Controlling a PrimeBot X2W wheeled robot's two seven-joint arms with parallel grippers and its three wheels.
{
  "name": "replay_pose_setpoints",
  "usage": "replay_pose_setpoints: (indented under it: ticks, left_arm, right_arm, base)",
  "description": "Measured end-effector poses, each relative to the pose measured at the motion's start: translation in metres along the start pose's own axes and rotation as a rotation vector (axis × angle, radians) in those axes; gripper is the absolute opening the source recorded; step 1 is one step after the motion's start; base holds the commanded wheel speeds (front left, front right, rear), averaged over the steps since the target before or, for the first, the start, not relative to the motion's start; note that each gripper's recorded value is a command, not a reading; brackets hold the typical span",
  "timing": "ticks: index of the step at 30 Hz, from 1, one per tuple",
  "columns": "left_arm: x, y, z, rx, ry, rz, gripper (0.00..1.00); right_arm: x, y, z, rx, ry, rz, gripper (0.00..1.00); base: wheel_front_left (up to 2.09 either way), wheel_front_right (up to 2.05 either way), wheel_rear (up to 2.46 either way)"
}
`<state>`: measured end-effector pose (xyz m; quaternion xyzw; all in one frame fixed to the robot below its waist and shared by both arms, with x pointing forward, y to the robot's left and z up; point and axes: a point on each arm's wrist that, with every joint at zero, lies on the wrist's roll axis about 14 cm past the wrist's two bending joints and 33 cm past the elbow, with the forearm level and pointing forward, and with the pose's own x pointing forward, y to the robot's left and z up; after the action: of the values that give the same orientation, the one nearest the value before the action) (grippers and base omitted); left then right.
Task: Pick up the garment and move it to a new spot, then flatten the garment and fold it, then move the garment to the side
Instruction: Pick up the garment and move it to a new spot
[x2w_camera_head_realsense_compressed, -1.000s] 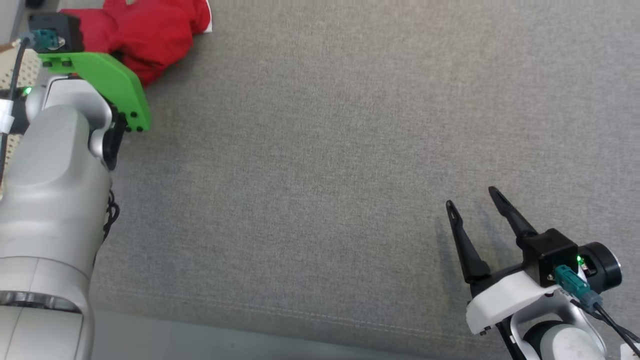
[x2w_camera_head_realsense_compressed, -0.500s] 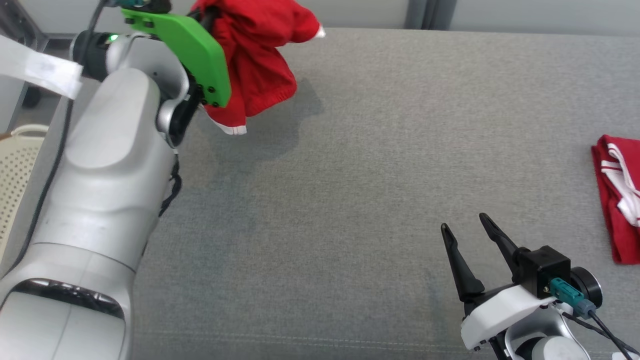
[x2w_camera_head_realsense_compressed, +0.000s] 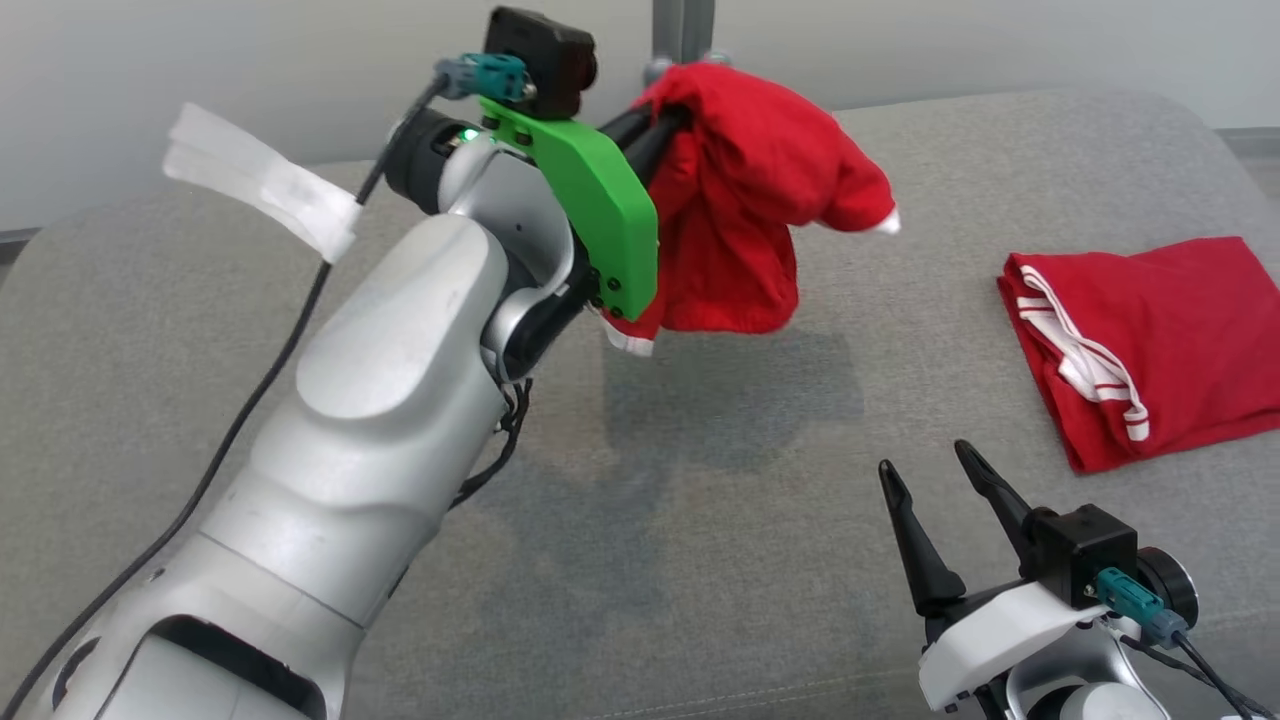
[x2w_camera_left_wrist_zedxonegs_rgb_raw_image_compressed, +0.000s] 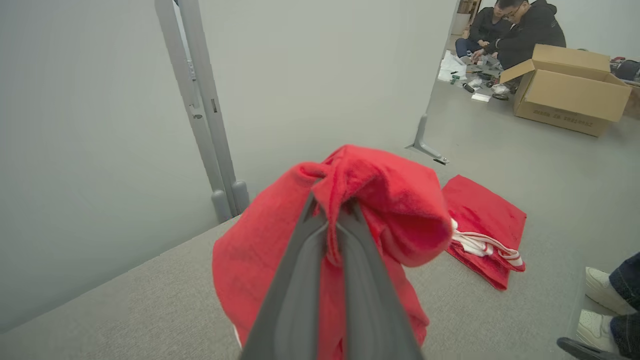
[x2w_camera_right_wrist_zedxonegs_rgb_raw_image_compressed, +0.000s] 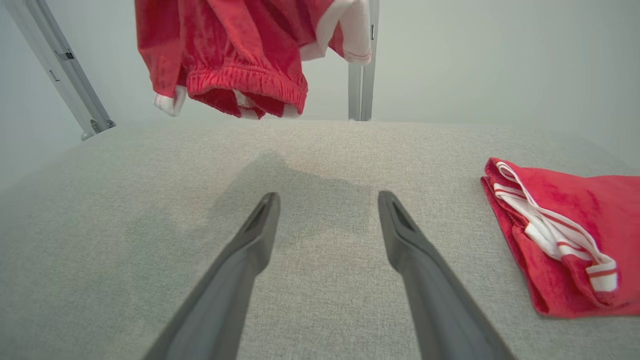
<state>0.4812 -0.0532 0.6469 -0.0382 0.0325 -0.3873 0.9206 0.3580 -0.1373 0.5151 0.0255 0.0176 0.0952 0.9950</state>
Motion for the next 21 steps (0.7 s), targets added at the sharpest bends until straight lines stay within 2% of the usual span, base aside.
replay_pose_setpoints:
  ticks: [3,6,14,15,16,21]
  left_arm:
    - [0.008,-0.023,-0.017,-0.001,0.046,-0.062,0.0]
    - [0.012,-0.03,-0.045,-0.01,0.116,-0.082,0.0]
    - [0.001,0.018,-0.139,0.048,0.371,0.04,0.0]
    - [0.001,0.024,-0.145,0.064,0.381,0.057,0.86]
    - [0.001,0.031,-0.15,0.082,0.387,0.079,1.0]
    - [-0.002,0.059,-0.174,0.099,0.413,0.171,1.0]
  right_arm:
    - [-0.006,-0.009,0.004,-0.003,-0.012,-0.031,1.0]
    - [-0.009,-0.016,0.006,-0.003,-0.019,-0.055,1.0]
    - [-0.013,-0.027,0.004,0.007,-0.018,-0.096,1.0]
    - [-0.014,-0.03,0.003,0.007,-0.017,-0.104,1.0]
    - [-0.015,-0.032,0.002,0.007,-0.013,-0.112,1.0]
    - [-0.016,-0.043,-0.002,0.004,-0.003,-0.146,1.0]
  base:
    - [0.0,0.0,0.0]
    - [0.0,0.0,0.0]
    - [0.0,0.0,0.0]
    - [0.0,0.0,0.0]
    - [0.0,0.0,0.0]
    - [0.0,0.0,0.0]
